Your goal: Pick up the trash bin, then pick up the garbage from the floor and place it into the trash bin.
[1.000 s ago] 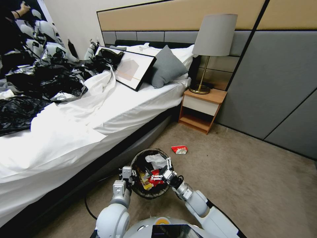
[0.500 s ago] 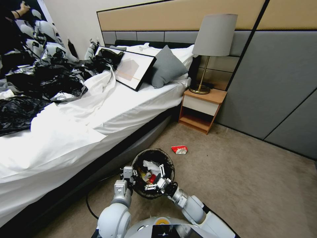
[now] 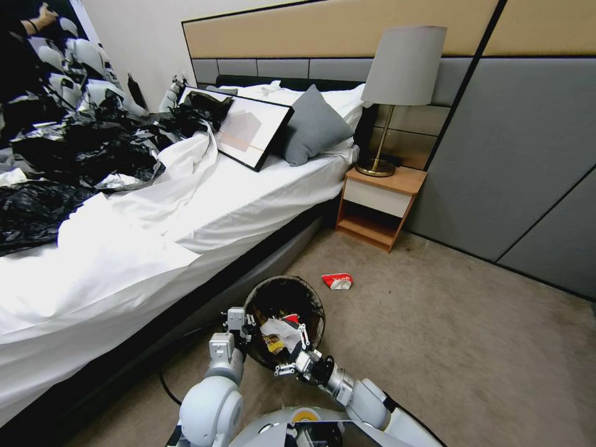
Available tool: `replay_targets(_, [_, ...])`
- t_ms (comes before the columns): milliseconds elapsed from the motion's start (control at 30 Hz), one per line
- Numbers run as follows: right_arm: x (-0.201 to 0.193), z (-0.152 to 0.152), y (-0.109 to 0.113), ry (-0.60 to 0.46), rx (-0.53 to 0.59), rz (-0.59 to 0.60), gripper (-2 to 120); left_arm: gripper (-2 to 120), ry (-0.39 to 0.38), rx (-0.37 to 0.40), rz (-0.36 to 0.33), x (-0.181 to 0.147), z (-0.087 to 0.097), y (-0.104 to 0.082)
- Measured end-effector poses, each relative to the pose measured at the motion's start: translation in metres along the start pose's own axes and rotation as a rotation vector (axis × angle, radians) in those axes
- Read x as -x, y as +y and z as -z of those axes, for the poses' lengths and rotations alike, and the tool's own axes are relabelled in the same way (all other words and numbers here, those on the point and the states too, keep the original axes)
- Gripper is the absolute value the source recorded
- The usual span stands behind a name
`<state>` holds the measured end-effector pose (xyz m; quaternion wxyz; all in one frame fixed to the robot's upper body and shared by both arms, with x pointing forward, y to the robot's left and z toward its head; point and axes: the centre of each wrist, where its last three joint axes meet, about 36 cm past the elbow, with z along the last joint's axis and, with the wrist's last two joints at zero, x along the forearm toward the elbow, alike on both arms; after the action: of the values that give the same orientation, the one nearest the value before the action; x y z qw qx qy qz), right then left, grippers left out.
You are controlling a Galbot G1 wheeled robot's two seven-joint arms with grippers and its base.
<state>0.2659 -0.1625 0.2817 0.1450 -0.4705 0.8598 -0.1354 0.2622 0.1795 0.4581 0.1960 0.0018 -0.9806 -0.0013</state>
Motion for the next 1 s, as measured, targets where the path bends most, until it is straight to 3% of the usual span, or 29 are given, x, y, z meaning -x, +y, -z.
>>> replay_targets(567, [-0.031,-0.006,0.004,0.042,0.016,-0.009,100,0,0.005,-0.044,0.015,0.002,0.012,0.01])
replay_targets(1000, [-0.008,0.015,-0.017,-0.052,0.014,-0.114,100,0,0.036,-0.03,0.024,0.005,0.0,0.01])
